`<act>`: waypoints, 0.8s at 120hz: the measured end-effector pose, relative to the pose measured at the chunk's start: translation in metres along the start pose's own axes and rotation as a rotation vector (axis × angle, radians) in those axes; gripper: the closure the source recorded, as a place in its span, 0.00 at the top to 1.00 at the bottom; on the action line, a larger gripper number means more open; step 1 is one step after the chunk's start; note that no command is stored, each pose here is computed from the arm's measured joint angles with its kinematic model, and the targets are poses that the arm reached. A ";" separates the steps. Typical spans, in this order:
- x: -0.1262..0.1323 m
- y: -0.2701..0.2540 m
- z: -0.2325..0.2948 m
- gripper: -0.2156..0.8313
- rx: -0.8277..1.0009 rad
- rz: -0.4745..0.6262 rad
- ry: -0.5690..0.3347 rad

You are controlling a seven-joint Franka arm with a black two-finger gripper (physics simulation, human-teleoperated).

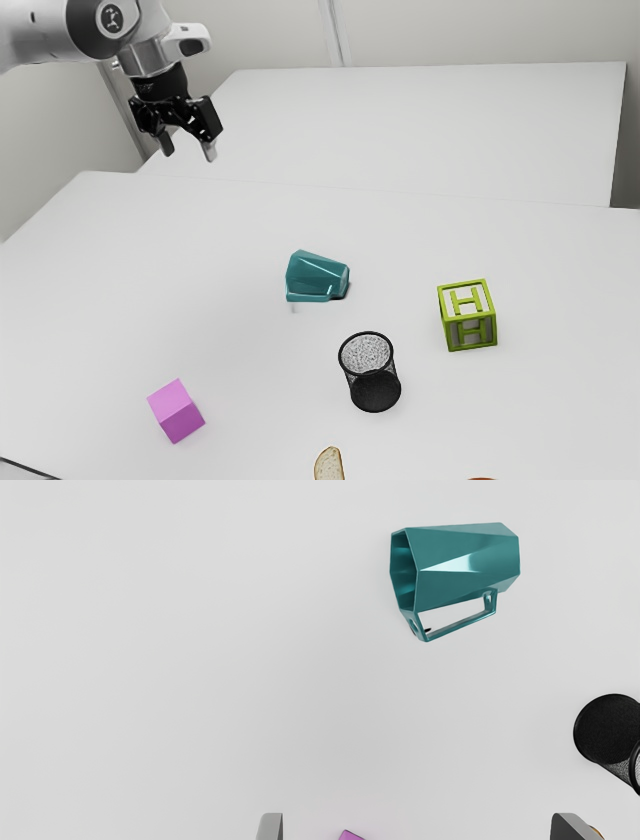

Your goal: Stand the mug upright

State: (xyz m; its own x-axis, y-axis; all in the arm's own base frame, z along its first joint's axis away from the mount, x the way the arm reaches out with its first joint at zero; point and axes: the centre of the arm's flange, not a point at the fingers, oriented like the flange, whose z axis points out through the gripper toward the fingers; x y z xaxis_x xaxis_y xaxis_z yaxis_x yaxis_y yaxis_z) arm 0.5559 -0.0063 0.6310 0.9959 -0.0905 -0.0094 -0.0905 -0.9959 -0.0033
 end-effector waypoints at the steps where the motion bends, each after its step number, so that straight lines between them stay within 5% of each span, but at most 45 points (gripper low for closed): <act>1: 0.000 0.000 0.000 0.77 0.000 0.000 0.000; 48: 0.023 0.002 0.030 0.77 -0.004 0.006 -0.043; 96: 0.041 -0.023 0.124 0.77 -0.204 -0.044 -0.074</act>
State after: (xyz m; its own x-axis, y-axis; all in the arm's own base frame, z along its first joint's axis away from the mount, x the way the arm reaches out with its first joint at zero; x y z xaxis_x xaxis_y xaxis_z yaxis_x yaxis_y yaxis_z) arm 0.5977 0.0133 0.5066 0.9947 -0.0542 -0.0876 -0.0361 -0.9797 0.1970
